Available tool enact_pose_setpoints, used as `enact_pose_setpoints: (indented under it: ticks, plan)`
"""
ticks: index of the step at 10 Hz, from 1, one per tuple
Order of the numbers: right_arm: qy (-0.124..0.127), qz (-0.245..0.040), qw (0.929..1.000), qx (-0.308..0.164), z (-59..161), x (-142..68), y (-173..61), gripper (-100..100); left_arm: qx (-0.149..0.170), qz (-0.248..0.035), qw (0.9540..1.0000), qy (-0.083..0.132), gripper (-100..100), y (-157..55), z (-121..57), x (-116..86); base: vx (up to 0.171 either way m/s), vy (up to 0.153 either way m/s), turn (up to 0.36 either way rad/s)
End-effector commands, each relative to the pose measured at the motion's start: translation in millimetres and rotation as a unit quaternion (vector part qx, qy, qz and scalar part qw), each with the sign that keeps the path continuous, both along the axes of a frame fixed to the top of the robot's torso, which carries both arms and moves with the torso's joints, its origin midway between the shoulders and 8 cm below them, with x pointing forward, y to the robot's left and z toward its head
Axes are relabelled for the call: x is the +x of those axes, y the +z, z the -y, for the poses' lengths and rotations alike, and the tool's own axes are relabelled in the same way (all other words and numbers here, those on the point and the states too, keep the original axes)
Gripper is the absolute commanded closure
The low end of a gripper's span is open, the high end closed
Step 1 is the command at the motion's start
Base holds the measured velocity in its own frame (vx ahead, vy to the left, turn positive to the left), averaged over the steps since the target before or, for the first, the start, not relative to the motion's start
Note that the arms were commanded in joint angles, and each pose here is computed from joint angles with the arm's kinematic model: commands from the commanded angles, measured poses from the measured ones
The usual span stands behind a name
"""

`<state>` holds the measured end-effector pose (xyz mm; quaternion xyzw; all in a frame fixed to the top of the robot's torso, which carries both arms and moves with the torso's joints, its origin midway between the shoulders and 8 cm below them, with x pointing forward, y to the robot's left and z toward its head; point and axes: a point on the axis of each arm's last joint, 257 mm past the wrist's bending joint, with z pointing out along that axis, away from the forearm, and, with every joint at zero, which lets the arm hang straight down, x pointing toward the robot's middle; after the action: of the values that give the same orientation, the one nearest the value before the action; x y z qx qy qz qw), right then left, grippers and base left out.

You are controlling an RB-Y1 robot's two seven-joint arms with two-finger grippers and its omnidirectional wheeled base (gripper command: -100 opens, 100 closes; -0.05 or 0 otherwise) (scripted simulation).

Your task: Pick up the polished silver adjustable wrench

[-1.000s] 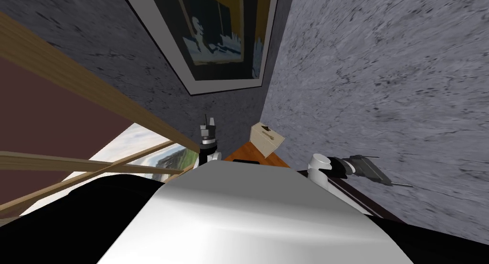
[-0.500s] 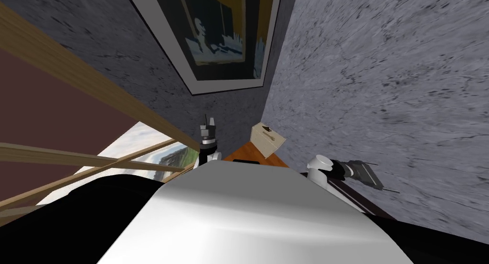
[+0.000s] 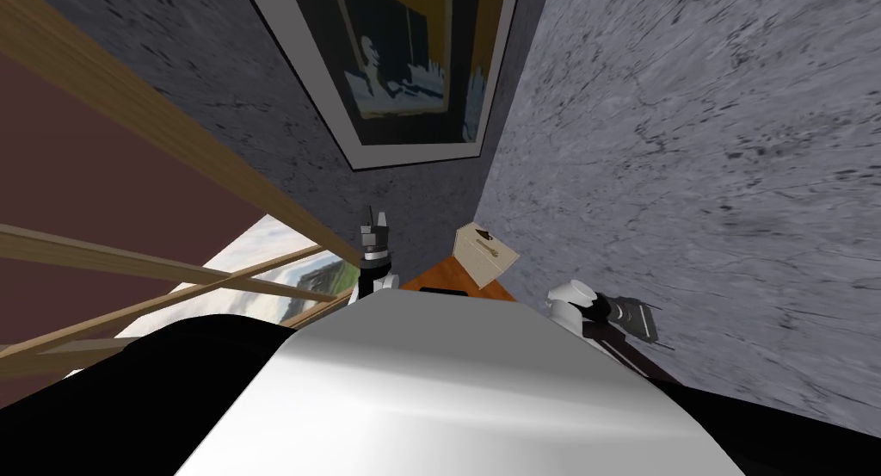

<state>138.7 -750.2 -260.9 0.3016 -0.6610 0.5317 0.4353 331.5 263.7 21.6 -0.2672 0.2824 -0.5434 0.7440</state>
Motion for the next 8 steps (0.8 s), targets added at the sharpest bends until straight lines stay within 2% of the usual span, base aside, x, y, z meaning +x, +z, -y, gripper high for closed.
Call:
enact_pose_setpoints:
  ticks: [1, 2, 4, 5, 7, 8]
  plan:
    - [-0.007, 0.018, 0.9996, 0.021, -2, -2, -16, -100, 0.000, 0.000, 1.0000, 0.000, 0, 0, 0.0, 0, 0.013, -0.021, 0.016]
    - [-0.026, 0.044, 0.9975, 0.048, -7, -4, -38, -100, 0.000, 0.000, 1.0000, 0.000, 0, 0, 0.0, 0, 0.029, -0.041, 0.181]
    - [-0.032, 0.060, 0.9952, 0.071, -11, -6, -55, -100, 0.000, 0.000, 1.0000, 0.000, 0, 0, 0.0, 0, 0.020, -0.033, 0.063]
    - [-0.049, 0.085, 0.9903, 0.098, -20, -4, -76, -100, 0.000, 0.000, 1.0000, 0.000, 0, 0, 0.0, 0, 0.020, -0.033, 0.197]
    - [-0.055, 0.097, 0.9868, 0.117, -25, -5, -91, -100, 0.000, 0.000, 1.0000, 0.000, 0, 0, 0.0, 0, 0.025, -0.035, 0.052]
    - [-0.071, 0.116, 0.9795, 0.149, -38, -2, -116, -100, 0.000, 0.000, 1.0000, 0.000, 0, 0, 0.0, 0, 0.036, -0.046, 0.181]
